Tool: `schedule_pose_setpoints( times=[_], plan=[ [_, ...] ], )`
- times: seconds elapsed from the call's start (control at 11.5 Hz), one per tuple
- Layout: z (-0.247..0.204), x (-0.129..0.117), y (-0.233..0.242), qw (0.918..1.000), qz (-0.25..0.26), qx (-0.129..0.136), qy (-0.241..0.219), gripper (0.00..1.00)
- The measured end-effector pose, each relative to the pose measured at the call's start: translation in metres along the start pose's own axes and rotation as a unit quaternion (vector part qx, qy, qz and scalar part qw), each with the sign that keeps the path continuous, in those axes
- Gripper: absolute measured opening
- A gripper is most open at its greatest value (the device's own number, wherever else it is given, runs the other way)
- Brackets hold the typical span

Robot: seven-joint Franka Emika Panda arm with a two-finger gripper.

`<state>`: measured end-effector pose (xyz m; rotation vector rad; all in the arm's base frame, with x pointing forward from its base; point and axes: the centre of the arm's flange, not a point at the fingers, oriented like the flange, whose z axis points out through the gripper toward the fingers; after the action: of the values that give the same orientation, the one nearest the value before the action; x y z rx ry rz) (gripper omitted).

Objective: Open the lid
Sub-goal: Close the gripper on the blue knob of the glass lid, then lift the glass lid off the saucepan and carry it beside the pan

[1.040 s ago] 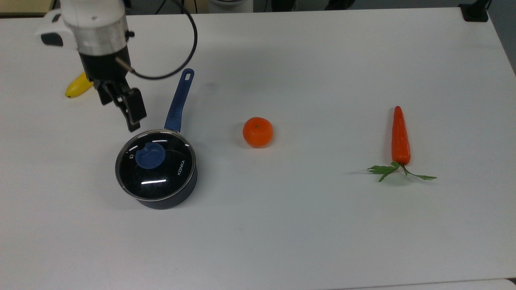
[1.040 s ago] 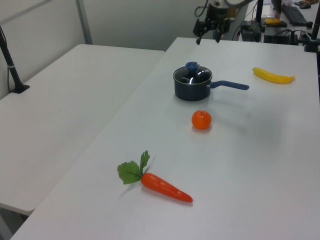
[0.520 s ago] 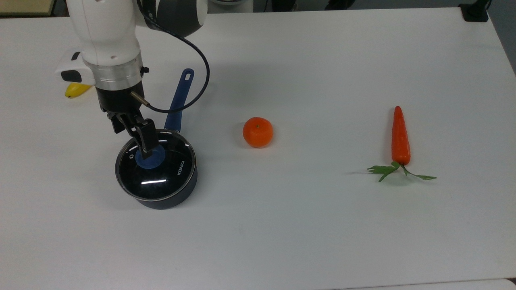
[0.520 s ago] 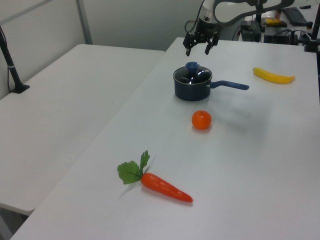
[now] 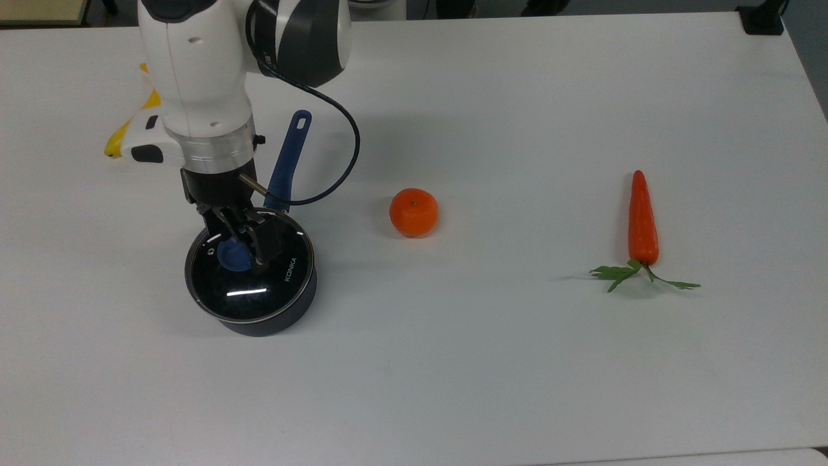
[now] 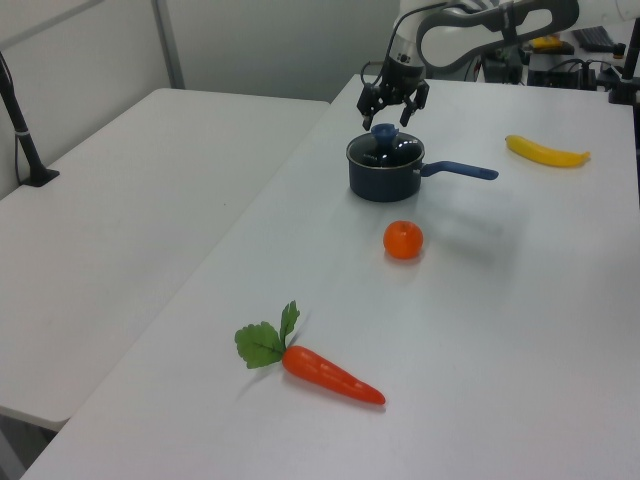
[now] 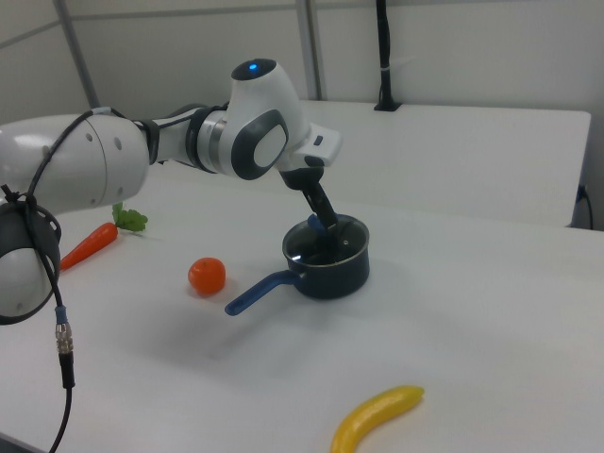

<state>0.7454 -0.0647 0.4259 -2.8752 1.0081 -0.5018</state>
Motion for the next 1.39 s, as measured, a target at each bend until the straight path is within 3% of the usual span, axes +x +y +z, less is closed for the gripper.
schedule_pose_setpoints(
  times=[0.69,0.78,0.87,1.04,1.39],
  plan=[
    [0.0105,-0.0094,-0.01,0.9996,-0.024,-0.013,0.001,0.96],
    [0.0105,-0.0094,-0.0099,0.9996,-0.024,-0.014,0.001,0.88],
    [0.0105,-0.0089,-0.0092,0.9996,-0.024,-0.014,0.001,0.7],
    [0.0101,-0.0076,-0.0078,0.9996,-0.023,-0.014,0.002,0.6],
    [0.0085,-0.0052,-0.006,0.9997,-0.021,-0.014,0.004,0.6]
  ],
)
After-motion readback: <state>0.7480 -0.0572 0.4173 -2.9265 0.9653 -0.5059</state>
